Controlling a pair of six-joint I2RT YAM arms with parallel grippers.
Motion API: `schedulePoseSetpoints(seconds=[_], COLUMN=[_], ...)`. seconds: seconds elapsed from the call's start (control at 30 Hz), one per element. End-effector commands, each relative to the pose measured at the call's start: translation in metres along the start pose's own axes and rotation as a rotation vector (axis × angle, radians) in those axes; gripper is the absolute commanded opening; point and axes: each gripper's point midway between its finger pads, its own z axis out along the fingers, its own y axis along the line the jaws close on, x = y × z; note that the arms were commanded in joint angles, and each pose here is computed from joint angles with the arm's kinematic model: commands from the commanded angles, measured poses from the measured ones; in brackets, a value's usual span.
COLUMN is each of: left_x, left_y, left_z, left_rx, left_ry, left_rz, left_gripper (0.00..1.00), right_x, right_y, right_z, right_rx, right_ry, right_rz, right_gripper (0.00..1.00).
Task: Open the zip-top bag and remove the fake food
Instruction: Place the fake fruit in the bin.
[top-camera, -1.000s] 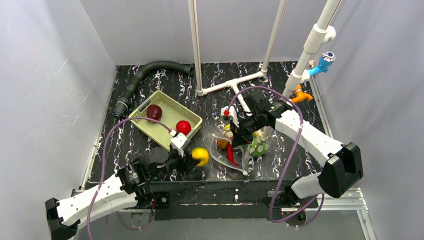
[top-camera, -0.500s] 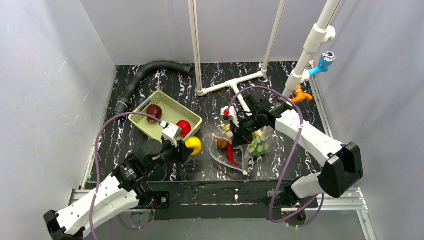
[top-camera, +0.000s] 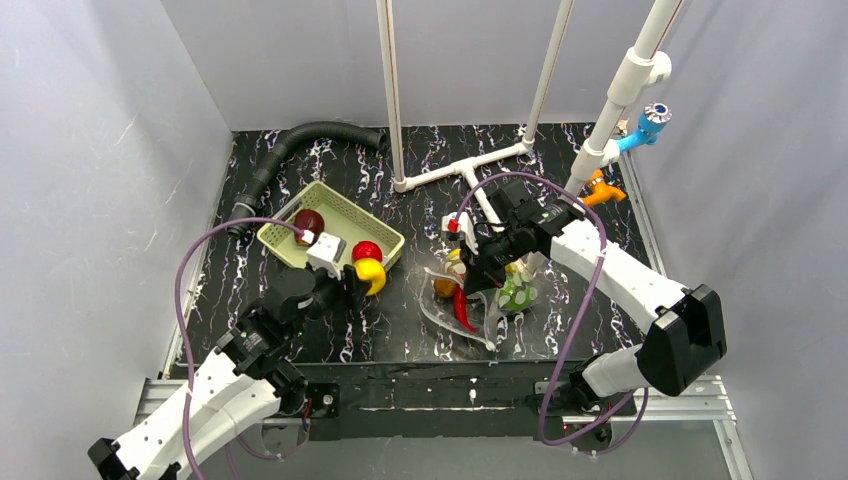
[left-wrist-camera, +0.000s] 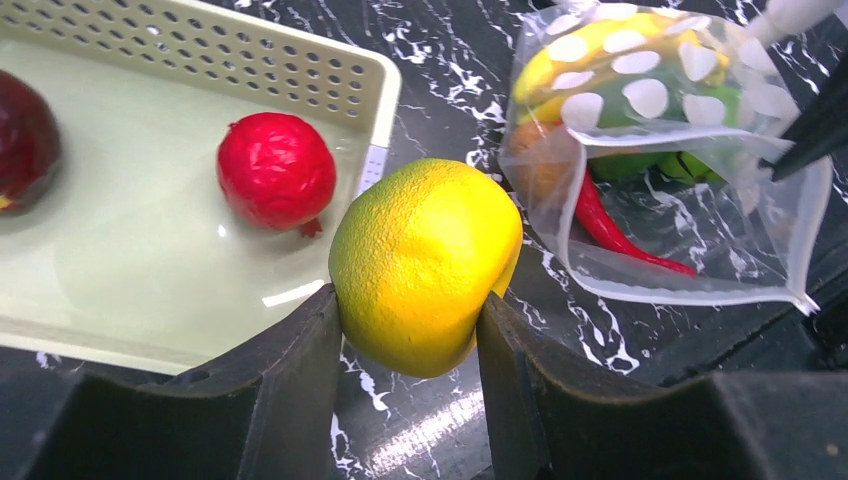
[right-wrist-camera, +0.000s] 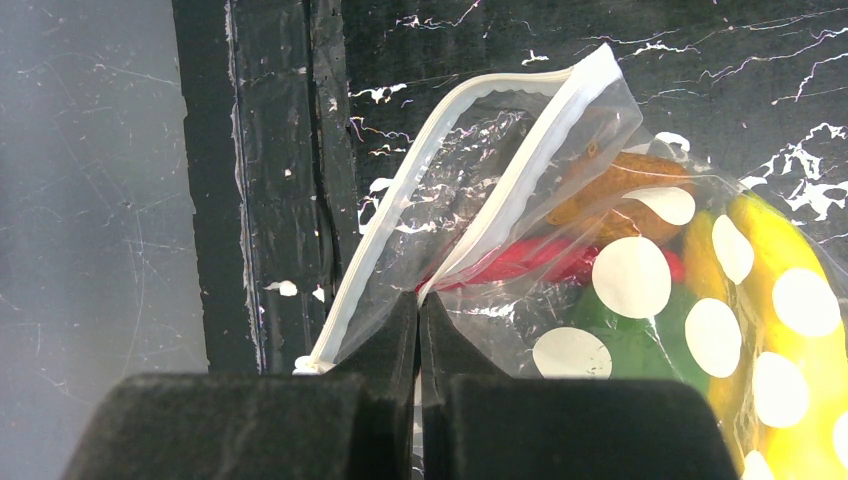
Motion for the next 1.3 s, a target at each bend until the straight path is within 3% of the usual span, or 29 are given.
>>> schedulePoseSetpoints(seconds=[0.0,0.43,0.63,0.73,0.83,1.07,1.13,1.27], left_x=[-0.021,-0.031,-0.017,-0.013,-0.011,-0.005,-0.005,-0.013], left_y=[0.011,0.043,0.073,0.086,0.096,0.095,0.095,0.082], left_z=[-0.004,0.001,0.012,0.015,0.017,0.024,0.023,0.018], left_rx=[-0.044,-0.138,-0.266,-0.332,-0.390,-0.374,-0.372,-0.298], left_ry=[-0.035,-0.005,0.081,0.109,0.128,0.164,0.164,0.150], left_rz=[-0.051,-0.181,-0.241,-0.275,-0.294,-0.313,-0.313,-0.292], left_gripper=[0.00,0.00,0.02,0.16,0.45,0.88,0.97,0.98], right_x=[-0.005,-0.005,-0.005,-0.005,-0.006,-0.006,-0.006,-0.007], right_y=[0.001,0.001,0.001,0.001,0.001,0.001,0.001,0.001], right_z=[-0.003,-0.002,-0.002,-0.002,-0.002,-0.002,-0.002,-0.003], right_rx=[-0.001,-0.005,-0.010,-0.011,-0.012,-0.011,-0.012,-0.011], right_ry=[-0.033,-0.031,-0.031,-0.031,-0.033,-0.032,-0.031,-0.031], right_rz=[-0.012,-0.009,-0.007,-0.006,-0.008,-0.008,-0.008,-0.009], right_gripper=[0.01,0.01,0.01,0.01,0.01,0.01,0.01,0.01])
